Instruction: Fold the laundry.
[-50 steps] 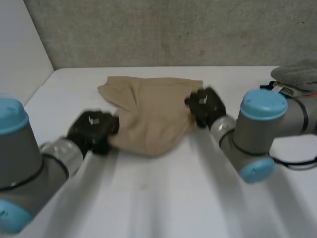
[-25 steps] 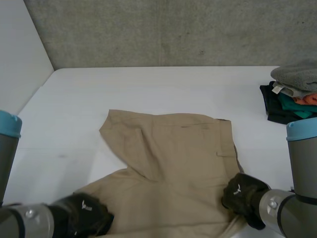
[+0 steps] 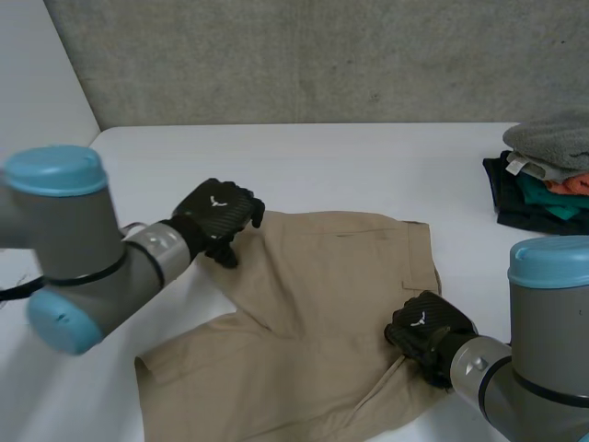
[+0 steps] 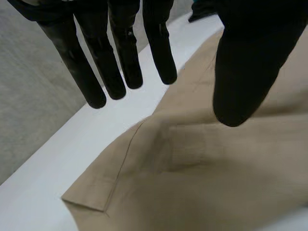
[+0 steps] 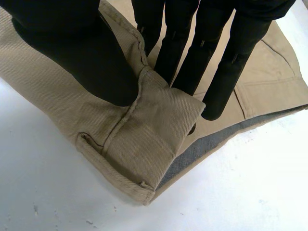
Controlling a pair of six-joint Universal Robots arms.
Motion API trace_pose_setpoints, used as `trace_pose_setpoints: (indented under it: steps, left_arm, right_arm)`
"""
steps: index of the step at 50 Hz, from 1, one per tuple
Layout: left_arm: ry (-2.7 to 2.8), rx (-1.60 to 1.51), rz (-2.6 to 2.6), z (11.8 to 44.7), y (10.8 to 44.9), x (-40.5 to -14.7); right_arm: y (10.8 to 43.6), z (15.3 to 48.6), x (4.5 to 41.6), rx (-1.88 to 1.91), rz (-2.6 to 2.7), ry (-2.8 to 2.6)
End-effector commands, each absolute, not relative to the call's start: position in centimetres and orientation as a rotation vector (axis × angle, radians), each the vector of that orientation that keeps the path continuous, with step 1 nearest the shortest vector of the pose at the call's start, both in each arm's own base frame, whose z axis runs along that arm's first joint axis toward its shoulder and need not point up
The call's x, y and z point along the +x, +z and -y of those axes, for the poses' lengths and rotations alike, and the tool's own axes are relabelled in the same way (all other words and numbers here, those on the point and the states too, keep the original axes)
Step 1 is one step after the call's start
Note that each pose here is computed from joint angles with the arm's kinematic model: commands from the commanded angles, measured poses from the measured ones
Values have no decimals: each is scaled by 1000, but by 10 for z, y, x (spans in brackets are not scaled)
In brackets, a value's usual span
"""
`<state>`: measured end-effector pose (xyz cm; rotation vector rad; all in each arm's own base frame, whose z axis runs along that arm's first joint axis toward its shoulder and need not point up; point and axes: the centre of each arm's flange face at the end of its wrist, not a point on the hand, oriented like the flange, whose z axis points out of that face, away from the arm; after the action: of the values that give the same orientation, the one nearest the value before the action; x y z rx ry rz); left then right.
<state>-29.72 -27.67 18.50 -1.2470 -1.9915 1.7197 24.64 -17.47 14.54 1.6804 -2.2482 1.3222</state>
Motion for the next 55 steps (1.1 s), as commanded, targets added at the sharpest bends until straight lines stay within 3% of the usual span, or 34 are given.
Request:
trace_pose_setpoints:
  steps: [1,23,35,45,55]
  left_arm:
    - [1653,-1364,2008,313,144,-309]
    - [1629,-1434,1977,320,115,-322]
    - [1728,-1537,2248,319,149,-279]
    - [1506,-1633,2458,265,166,-241]
    - [1391,-1676,2553,251,148,-239]
  right_arm:
    - [141,175,246,1652,2279,1326]
    - [136,182,242,1612,2295,1329]
    - [140,178,244,1617,2289,1355]
    - [140,168,249,1653,2297,1362]
    - [142,162,251,1667,2294,1375]
